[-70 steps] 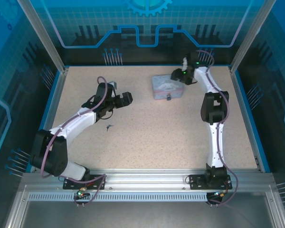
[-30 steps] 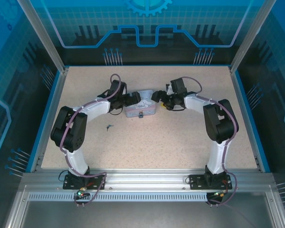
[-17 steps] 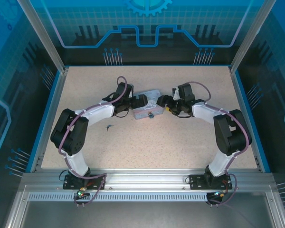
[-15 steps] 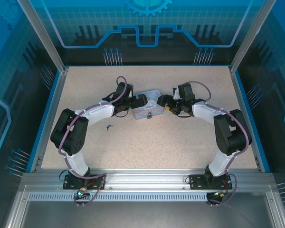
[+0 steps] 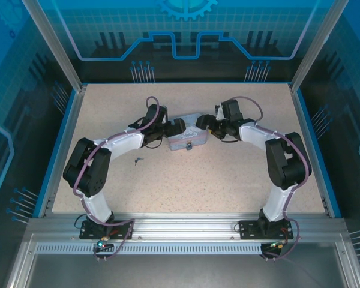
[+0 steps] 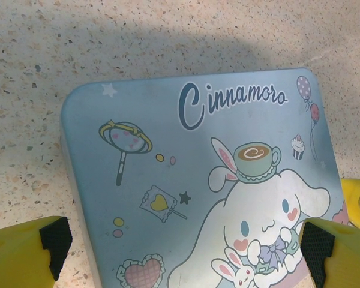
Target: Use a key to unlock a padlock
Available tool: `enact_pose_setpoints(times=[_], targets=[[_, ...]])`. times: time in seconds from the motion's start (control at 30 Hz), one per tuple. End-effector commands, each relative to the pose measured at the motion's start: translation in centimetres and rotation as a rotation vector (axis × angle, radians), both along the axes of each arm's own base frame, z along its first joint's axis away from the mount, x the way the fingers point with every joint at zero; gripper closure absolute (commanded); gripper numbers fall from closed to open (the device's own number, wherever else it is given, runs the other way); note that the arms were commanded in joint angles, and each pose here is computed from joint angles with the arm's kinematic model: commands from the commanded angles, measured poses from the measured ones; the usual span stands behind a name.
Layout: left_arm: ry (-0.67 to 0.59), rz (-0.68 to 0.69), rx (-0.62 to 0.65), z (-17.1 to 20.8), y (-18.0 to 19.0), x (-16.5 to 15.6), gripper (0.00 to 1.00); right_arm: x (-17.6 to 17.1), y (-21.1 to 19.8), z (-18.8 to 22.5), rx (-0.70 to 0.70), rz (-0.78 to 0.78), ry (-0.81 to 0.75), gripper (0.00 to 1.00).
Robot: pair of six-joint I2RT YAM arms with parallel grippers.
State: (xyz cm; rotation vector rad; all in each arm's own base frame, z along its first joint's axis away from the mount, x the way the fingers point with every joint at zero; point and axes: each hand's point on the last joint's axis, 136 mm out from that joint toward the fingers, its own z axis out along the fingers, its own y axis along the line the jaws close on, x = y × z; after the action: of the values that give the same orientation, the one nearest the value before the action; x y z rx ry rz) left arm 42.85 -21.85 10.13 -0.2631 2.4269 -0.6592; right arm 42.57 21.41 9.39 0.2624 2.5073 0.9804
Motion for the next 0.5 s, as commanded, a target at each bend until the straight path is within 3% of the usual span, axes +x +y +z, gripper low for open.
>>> enact_pose_setpoints(times=[0.0,0.2,0.47], targets=[[-0.024,0.012,-0.026,1.3,0.0,-0.1,0.01,-1.6,0.6,1.3,0.028,0.033,-0.032,0.22],[-0.029,0.008,-0.028,1.1,-0.1,0.0,0.01,-3.0,0.5,2.3,0.051,0.041,-0.056,0.21],[-0.030,0.003,-0.005,1.0,0.1,-0.2,0.01,-1.1,-2.1,1.3,-0.073,-0.071,-0.038,0.19]])
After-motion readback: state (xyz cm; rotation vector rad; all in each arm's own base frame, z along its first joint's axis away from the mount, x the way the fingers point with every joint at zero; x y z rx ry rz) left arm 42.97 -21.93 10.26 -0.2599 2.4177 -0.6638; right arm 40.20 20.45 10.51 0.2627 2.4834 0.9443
